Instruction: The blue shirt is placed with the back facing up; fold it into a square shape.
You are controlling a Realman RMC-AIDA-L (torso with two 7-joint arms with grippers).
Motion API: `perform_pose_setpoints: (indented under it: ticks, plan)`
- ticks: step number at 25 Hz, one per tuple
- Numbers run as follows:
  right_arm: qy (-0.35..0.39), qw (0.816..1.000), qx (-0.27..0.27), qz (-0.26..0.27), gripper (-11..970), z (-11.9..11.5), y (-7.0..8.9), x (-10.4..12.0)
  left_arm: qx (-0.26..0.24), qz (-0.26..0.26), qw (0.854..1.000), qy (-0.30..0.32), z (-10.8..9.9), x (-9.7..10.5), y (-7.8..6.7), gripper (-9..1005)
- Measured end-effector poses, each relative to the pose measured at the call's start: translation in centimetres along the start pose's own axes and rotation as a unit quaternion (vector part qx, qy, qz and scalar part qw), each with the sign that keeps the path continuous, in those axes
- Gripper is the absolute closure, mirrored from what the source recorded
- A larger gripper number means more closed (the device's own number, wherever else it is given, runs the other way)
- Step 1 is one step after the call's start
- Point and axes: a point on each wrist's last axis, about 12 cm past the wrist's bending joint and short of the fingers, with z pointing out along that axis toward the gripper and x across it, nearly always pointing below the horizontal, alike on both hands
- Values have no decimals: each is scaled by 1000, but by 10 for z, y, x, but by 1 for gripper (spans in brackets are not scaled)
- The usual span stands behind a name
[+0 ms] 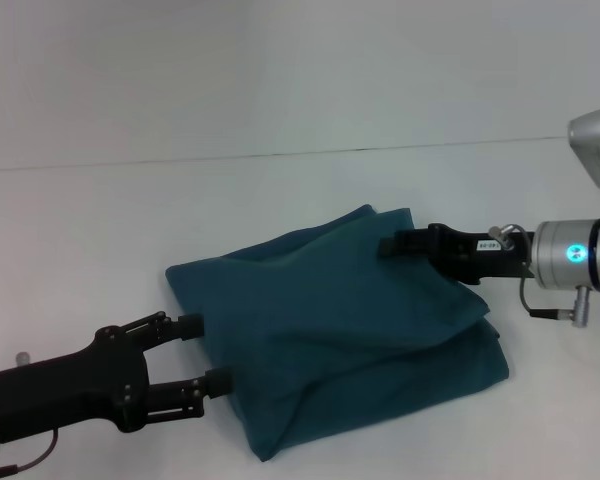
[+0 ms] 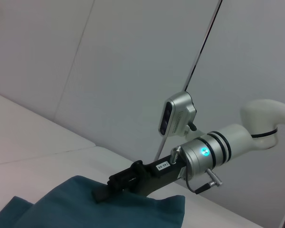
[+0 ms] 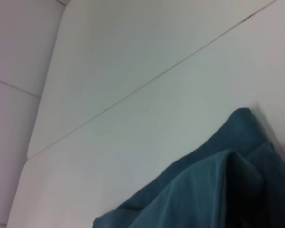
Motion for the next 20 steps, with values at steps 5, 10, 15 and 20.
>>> perform_pose_setpoints:
  ticks: [5, 10, 15, 20]
  plan:
    - [-8, 1000, 2, -5, 430, 12, 7, 1, -1, 0, 1000, 3, 0, 1, 0, 73]
    - [-45, 998, -19, -47, 545, 18, 13, 2, -3, -1, 1000, 5, 0, 1, 1, 73]
    - [-80, 990, -42, -105, 709, 20, 21, -1, -3, -5, 1000, 5, 0, 2, 1, 73]
    - [-110, 978, -84, -156, 879, 13, 29, -6, -4, -9, 1000, 1, 1, 2, 0, 73]
